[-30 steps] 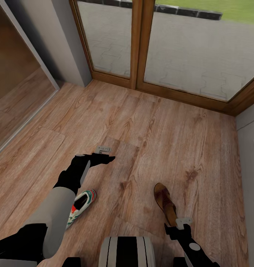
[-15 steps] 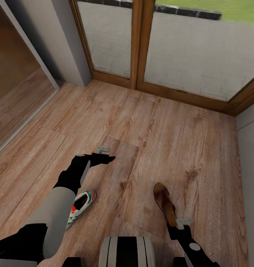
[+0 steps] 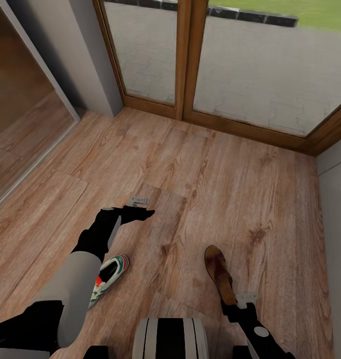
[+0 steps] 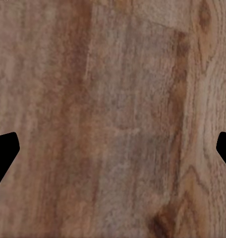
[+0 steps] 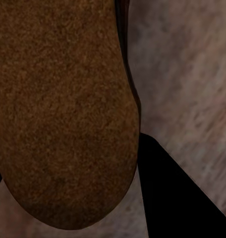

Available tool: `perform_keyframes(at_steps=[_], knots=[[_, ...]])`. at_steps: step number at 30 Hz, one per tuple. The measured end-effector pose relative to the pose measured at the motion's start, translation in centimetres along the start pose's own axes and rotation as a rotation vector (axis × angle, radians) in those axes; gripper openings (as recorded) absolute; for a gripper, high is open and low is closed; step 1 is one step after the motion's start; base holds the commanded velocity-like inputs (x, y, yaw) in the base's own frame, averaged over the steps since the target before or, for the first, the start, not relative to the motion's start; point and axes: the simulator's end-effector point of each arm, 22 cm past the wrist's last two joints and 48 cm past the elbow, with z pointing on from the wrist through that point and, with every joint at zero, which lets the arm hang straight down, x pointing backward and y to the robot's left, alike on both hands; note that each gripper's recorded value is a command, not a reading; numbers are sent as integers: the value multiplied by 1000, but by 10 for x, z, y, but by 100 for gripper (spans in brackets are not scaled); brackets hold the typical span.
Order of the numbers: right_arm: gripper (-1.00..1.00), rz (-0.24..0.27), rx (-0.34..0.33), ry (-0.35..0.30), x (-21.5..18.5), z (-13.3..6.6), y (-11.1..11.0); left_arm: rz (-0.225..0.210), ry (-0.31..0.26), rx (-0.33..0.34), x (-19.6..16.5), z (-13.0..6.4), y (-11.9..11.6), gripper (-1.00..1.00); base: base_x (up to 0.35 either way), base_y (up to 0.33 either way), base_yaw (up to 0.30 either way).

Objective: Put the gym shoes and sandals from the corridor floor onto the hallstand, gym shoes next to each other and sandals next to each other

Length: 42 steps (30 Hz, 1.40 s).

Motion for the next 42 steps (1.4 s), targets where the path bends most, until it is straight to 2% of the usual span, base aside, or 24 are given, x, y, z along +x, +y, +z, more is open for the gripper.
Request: perform_keyframes(at_steps=[7, 42], knots=[[-100, 0, -2, 0, 0, 0, 0, 0, 0, -1, 0, 0, 0, 100, 0, 0, 0], [-100, 6, 21, -146, -74, -29, -11, 57, -153, -32, -89, -74, -10, 100, 0, 0, 0]])
